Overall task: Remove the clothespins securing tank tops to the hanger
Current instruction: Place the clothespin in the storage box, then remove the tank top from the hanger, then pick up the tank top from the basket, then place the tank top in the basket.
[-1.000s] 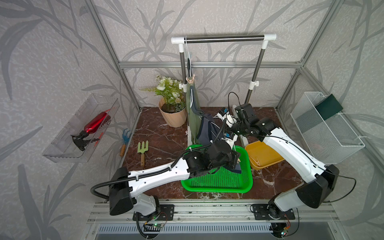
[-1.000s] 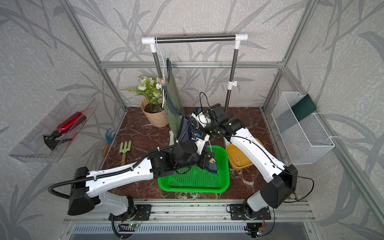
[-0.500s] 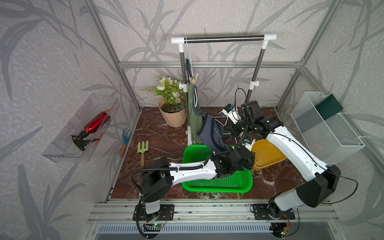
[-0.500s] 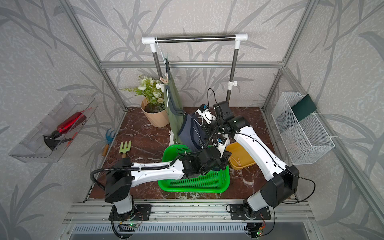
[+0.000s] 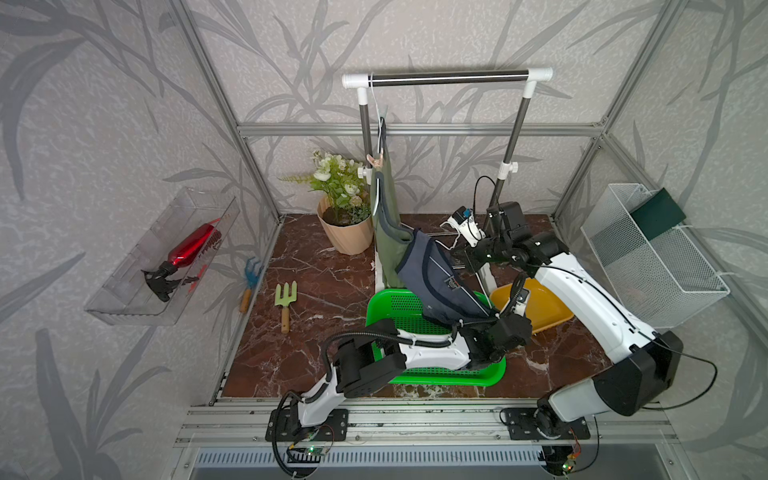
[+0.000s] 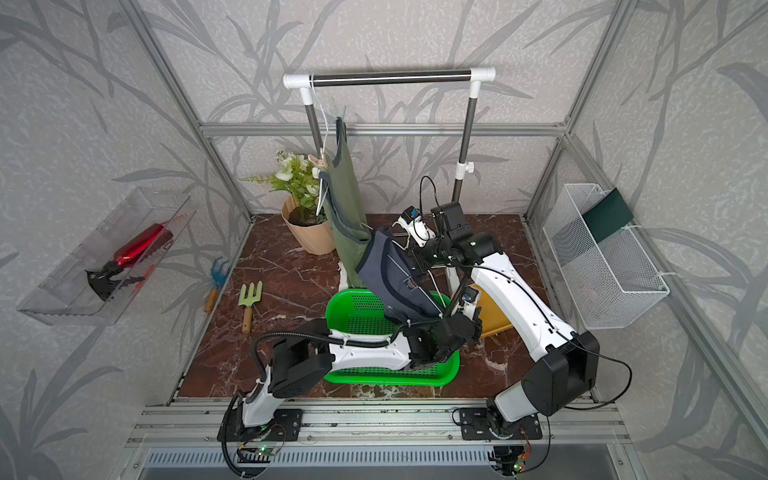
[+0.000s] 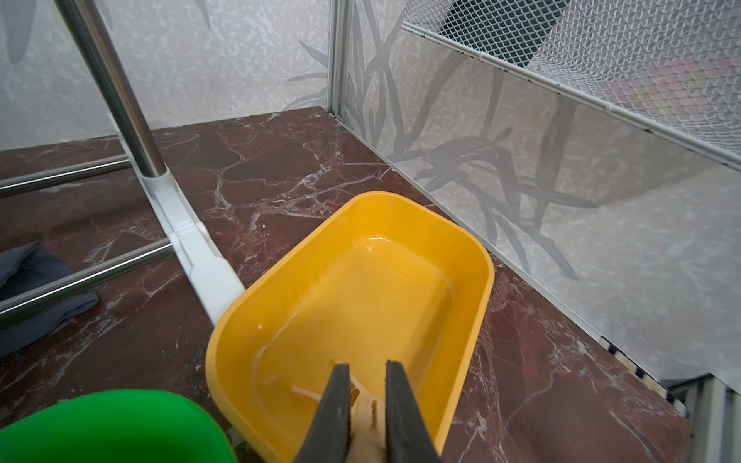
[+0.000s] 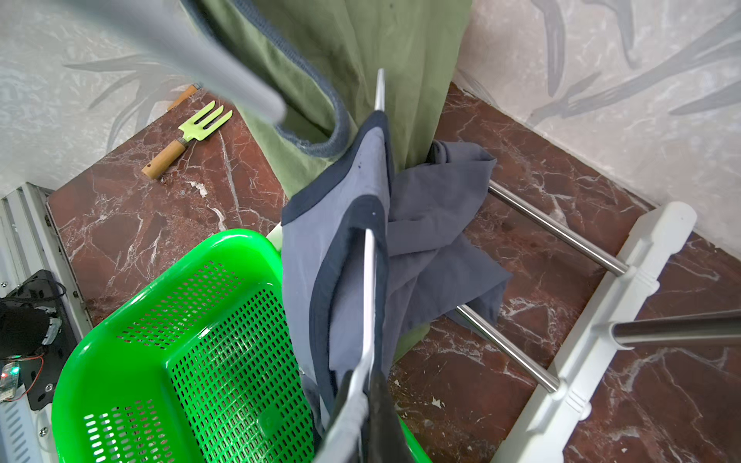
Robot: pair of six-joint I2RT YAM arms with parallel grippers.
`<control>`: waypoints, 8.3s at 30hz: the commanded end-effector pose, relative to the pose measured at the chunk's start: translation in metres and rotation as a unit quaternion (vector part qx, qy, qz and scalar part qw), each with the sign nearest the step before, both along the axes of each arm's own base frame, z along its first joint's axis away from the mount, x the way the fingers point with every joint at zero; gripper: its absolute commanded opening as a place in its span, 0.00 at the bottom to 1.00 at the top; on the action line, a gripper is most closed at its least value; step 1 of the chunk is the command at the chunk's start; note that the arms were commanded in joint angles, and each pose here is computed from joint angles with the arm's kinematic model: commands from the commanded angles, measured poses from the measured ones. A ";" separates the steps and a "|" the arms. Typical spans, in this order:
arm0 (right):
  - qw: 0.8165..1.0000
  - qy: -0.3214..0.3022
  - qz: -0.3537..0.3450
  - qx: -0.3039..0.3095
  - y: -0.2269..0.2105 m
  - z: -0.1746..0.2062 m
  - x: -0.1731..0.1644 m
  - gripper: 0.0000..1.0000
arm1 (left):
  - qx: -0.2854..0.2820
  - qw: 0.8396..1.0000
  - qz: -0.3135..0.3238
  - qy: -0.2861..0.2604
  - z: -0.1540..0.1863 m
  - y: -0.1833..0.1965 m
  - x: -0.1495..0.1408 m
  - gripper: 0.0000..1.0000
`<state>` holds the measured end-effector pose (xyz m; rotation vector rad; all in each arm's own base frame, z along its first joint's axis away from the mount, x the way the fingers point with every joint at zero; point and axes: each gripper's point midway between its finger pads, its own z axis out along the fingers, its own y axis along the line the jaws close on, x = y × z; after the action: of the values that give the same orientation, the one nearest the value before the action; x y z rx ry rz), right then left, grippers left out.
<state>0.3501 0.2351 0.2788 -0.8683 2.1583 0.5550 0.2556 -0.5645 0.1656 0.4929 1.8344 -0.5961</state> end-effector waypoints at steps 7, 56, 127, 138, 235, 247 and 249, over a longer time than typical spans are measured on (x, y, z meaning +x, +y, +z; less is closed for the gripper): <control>0.999 -0.010 0.009 0.038 0.003 0.027 -0.015 0.00 | 0.025 0.998 0.050 -0.026 -0.001 -0.006 0.012 0.35; 0.998 0.011 0.036 0.047 -0.009 0.023 -0.065 0.00 | 0.013 0.974 0.205 0.090 0.185 0.352 0.024 0.65; 0.998 0.034 -0.026 -0.038 -0.088 -0.007 -0.197 0.00 | 0.002 0.928 0.212 0.308 0.011 0.384 0.012 0.00; 0.994 0.008 -0.085 -0.069 -0.102 -0.005 -0.167 0.00 | 0.003 0.916 0.153 0.371 -0.023 0.354 -0.017 0.19; 0.986 -0.088 -0.141 0.029 -0.107 0.081 -0.133 0.00 | -0.168 0.953 -0.056 0.245 0.289 0.292 -0.048 0.00; 0.987 -0.078 -0.136 0.023 -0.105 0.072 -0.132 0.00 | -0.166 0.933 -0.019 0.320 0.173 0.265 0.001 0.00; 0.988 -0.078 -0.134 0.020 -0.105 0.071 -0.132 0.00 | -0.150 0.929 -0.009 0.337 0.146 0.261 0.007 0.00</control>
<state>0.2156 0.1302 0.3469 -0.5605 2.0916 0.3889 0.2527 -0.2901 0.3119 0.0939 2.3659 -1.0767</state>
